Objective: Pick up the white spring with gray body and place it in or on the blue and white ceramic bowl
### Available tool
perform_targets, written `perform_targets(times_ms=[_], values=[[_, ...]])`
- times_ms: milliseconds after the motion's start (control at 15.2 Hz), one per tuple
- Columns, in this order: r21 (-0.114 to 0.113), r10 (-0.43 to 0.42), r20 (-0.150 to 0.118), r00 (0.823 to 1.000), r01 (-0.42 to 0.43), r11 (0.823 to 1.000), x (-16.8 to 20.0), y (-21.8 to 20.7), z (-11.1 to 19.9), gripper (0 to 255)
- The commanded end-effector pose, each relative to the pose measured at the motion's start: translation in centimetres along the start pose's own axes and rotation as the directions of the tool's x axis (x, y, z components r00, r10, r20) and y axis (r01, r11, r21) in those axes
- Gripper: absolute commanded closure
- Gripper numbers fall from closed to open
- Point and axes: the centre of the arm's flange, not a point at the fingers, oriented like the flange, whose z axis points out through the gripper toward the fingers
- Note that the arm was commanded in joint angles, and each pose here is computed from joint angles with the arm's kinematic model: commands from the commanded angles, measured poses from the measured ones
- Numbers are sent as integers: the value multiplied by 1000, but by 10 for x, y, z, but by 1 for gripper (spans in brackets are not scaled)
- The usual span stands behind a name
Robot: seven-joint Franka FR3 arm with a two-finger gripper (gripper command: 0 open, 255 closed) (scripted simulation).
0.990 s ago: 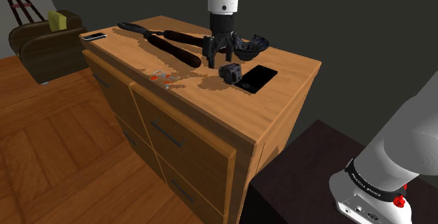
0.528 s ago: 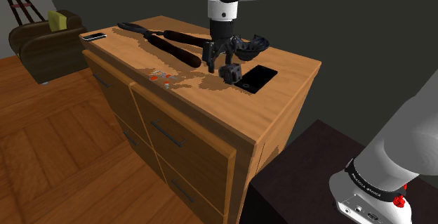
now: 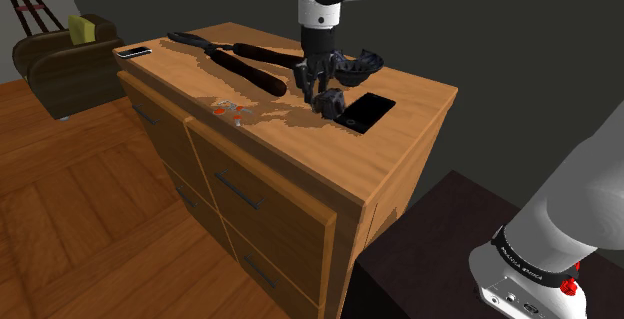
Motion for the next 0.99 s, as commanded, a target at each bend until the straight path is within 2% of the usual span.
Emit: perform_targets(times_ms=[0, 264, 924], values=[[29, 1, 19, 1000, -2, 1000, -4, -7, 10, 255], [29, 2, 19, 1000, -2, 1000, -3, -1, 10, 255], [29, 1, 19, 1000, -2, 1000, -1, -10, -43, 255]])
